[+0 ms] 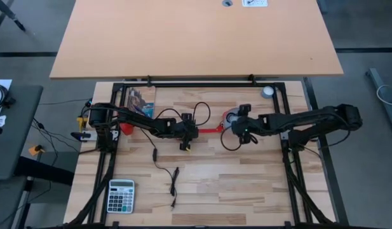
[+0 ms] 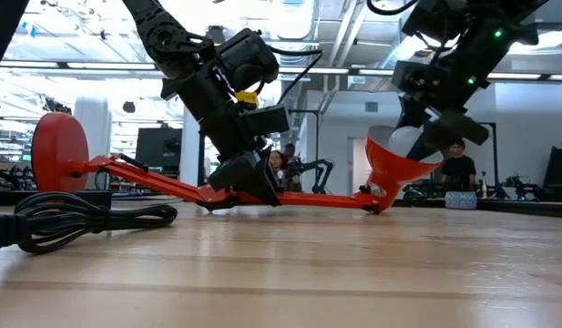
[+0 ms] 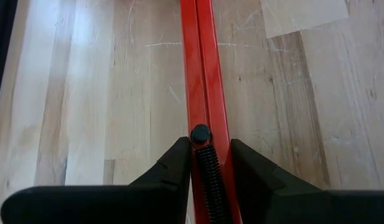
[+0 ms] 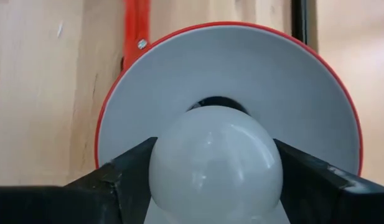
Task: Screw lightbulb
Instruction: Insert the lightbulb in the lamp
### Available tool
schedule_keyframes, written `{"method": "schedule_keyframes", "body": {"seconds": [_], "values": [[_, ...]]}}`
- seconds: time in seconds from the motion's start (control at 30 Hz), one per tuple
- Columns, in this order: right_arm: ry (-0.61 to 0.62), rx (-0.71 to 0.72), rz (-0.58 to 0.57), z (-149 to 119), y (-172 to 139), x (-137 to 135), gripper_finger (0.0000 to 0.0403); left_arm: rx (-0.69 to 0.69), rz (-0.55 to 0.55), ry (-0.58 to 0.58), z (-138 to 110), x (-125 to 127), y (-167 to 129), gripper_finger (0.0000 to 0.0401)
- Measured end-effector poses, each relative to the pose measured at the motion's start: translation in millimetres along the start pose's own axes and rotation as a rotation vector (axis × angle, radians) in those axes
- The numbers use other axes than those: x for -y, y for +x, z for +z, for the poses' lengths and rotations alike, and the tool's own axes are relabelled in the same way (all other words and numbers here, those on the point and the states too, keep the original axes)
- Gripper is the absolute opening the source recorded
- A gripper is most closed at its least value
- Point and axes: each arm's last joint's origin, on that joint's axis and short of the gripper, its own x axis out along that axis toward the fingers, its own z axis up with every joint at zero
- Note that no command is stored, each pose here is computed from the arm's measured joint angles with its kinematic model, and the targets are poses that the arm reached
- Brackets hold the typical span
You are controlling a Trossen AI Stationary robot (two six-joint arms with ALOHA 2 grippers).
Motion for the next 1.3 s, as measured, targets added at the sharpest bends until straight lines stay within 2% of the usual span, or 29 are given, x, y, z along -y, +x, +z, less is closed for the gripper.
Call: {"method": "schedule_keyframes", "body": {"seconds": [0.27, 0.6, 0.67, 0.8, 1.0, 1.17, 1.3], "values": [[0.477, 0.004, -0.013, 1, 0, 0, 0.0289, 0.002, -0.001, -0.003, 0, 0, 0, 0.008], [0.968, 0.017, -0.018, 2, -1, -3, 0.0295, 0.002, -0.002, 0.005, 0, 0, 0, 0.008], [1.034, 0.019, -0.019, 2, -1, -3, 0.03, 0.003, -0.001, 0.012, 0, 0, 0, 0.008], [1.088, 0.022, -0.02, 3, -1, -3, 0.0313, 0.004, 0.0, 0.013, 0, -1, 0, 0.008], [1.089, 0.034, -0.011, 4, -2, -2, 0.0345, 0.013, 0.001, 0.01, 0, -2, 0, 0.008], [1.027, 0.002, -0.04, 5, -7, 4, 0.0362, 0.012, 0.001, 0.008, 0, -2, 0, 0.008], [0.925, -0.022, -0.046, 11, -15, 11, 0.0362, 0.012, 0.002, 0.005, 0, -1, 0, 0.008]]}}
